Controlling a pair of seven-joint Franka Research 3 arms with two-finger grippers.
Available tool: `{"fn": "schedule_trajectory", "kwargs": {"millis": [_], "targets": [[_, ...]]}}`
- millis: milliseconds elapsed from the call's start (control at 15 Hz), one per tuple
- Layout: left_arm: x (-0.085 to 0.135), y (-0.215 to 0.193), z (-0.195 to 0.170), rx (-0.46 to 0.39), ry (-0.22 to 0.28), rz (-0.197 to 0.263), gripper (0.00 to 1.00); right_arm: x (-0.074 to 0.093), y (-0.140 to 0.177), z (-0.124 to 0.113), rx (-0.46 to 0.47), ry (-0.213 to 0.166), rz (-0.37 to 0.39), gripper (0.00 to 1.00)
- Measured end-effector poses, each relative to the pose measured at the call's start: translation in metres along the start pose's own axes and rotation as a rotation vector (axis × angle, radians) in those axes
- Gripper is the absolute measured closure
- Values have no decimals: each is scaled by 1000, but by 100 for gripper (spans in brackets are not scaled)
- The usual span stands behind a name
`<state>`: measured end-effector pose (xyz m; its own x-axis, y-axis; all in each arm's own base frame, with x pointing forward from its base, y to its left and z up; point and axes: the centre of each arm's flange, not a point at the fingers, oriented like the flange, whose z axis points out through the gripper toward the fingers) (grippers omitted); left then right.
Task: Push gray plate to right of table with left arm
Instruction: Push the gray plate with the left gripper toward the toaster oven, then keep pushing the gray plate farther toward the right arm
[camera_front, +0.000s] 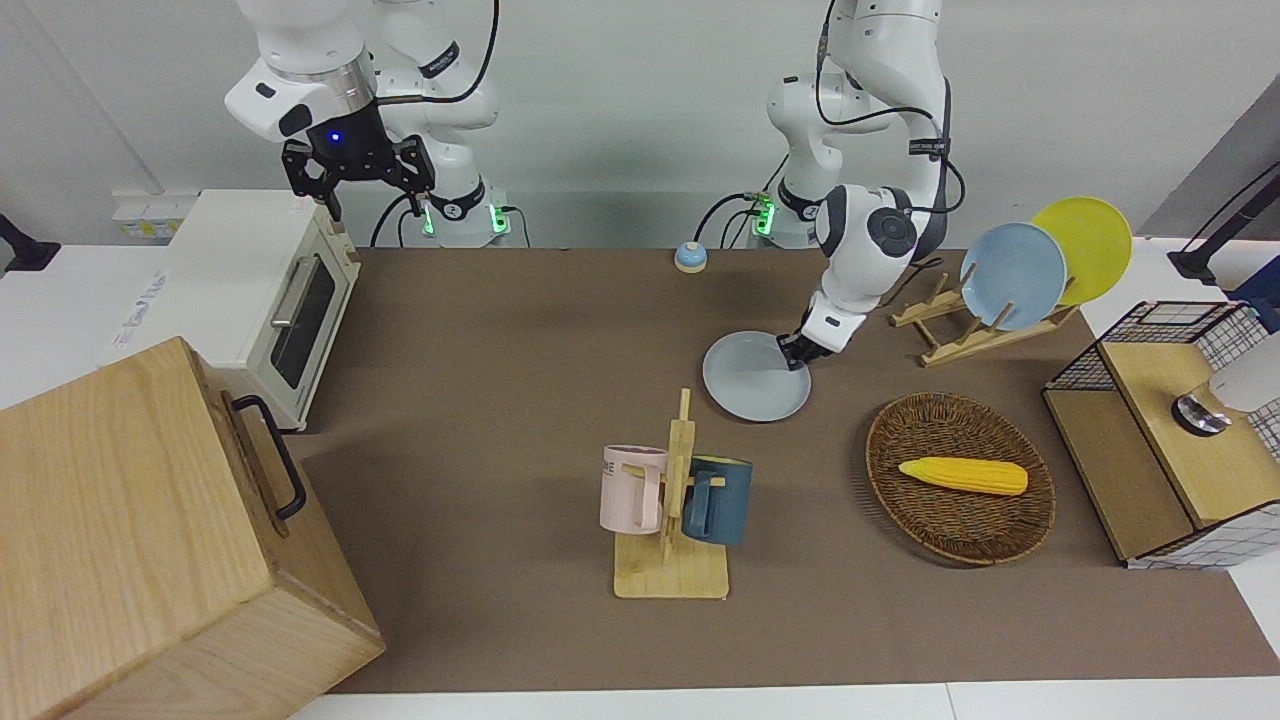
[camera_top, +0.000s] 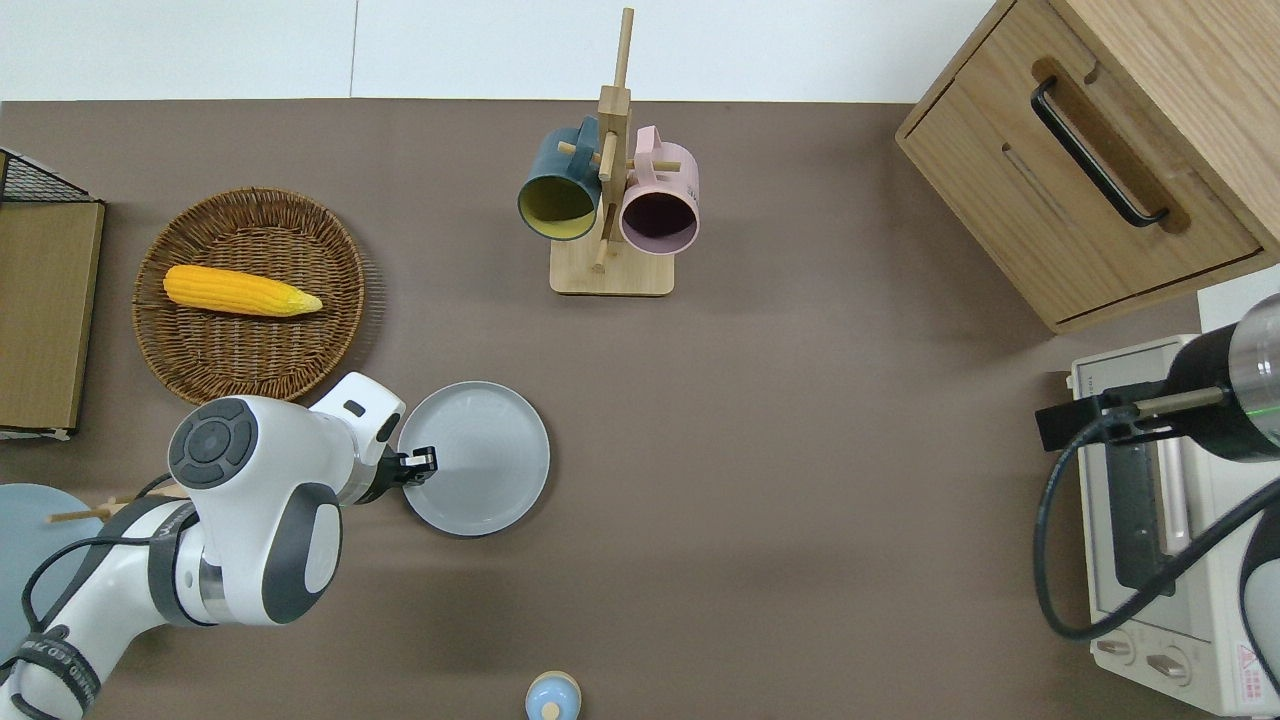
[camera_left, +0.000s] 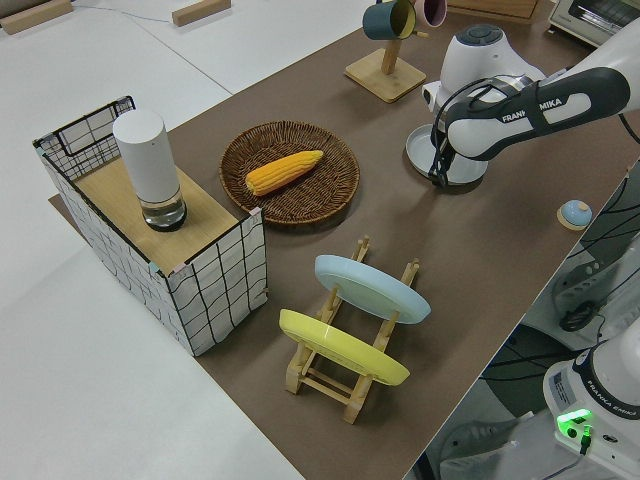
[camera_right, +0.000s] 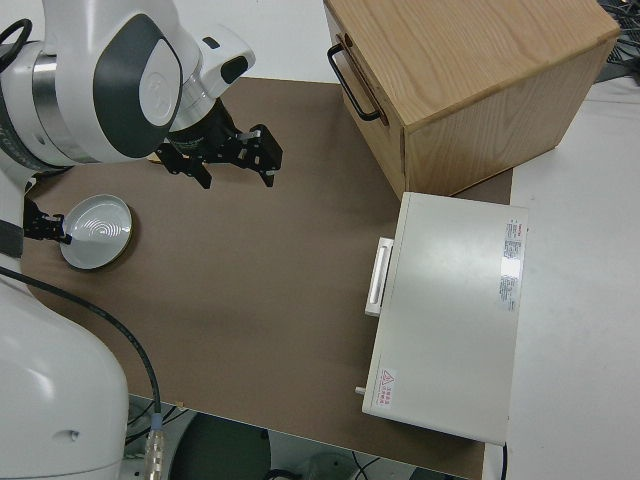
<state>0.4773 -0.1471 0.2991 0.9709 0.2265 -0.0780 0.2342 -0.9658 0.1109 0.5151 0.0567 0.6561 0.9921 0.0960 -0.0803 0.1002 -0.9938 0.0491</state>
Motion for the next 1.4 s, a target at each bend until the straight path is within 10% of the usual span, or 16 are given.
{"fn": "schedule_trajectory", "kwargs": {"millis": [1400], "targets": [[-100, 206, 29, -197, 12, -24, 96, 0, 0, 0, 0, 0, 0, 0]]}}
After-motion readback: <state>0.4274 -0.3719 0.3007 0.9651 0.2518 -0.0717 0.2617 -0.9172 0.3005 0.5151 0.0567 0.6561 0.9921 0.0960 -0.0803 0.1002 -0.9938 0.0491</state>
